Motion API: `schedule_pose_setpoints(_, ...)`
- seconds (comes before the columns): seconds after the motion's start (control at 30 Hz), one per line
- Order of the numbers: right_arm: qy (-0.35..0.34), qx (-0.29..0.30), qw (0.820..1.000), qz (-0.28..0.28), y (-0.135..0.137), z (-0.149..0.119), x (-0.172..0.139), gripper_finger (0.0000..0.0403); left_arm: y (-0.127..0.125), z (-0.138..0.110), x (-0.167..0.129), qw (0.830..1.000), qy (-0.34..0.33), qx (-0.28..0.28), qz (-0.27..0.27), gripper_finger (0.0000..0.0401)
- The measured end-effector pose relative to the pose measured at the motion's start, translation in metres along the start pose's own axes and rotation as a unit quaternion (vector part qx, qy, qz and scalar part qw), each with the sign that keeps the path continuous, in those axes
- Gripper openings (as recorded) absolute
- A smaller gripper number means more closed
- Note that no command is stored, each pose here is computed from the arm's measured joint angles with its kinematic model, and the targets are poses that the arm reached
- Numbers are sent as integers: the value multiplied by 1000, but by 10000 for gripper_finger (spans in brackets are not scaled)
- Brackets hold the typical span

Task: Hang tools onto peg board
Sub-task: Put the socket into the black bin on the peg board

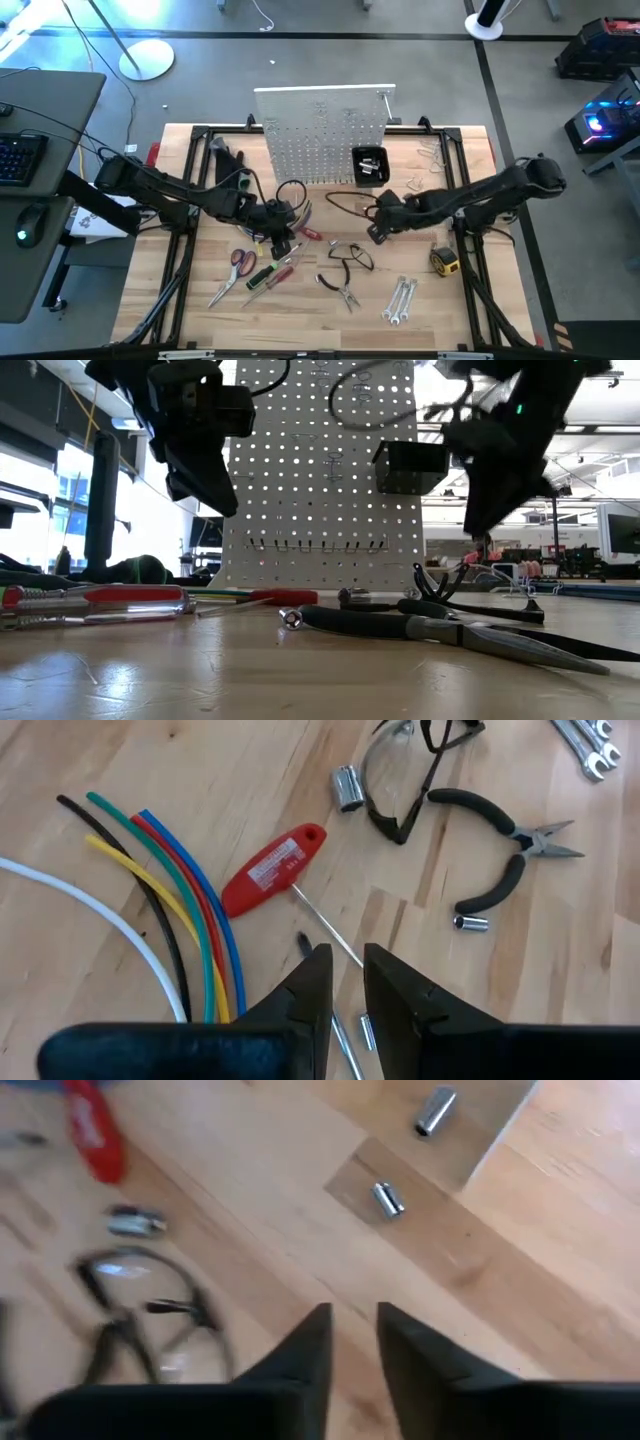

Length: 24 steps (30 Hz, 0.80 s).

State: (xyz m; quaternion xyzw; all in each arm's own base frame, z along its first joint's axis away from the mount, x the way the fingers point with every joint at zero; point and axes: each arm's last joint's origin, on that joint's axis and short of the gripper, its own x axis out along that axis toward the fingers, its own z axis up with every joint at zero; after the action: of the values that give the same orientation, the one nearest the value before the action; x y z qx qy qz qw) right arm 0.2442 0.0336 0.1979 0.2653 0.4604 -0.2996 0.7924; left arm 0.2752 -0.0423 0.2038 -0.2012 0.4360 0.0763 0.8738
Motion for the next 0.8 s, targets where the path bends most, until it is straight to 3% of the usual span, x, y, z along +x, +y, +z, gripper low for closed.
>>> schedule_pose_setpoints(0.13, -8, -53, 998, 26, -4, 8, 17, 162, 0, 0, 0, 1000, 0, -15, 0, 54)
schedule_pose_setpoints(0.3, -78, -117, 990, 15, 0, 9, 31, 229, 0, 0, 0, 999, -1, -38, 1, 54)
schedule_pose_setpoints(0.53, -90, -44, 994, -53, -19, -7, 62, 237, 0, 0, 0, 999, -3, -48, 5, 54)
schedule_pose_setpoints(0.63, -113, -58, 990, -57, -21, -9, 66, 233, 0, 0, 0, 999, -3, -48, 5, 54)
schedule_pose_setpoints(0.8, -141, -134, 980, -49, -24, -9, 71, 228, 0, 0, 0, 999, -3, -41, 5, 54)
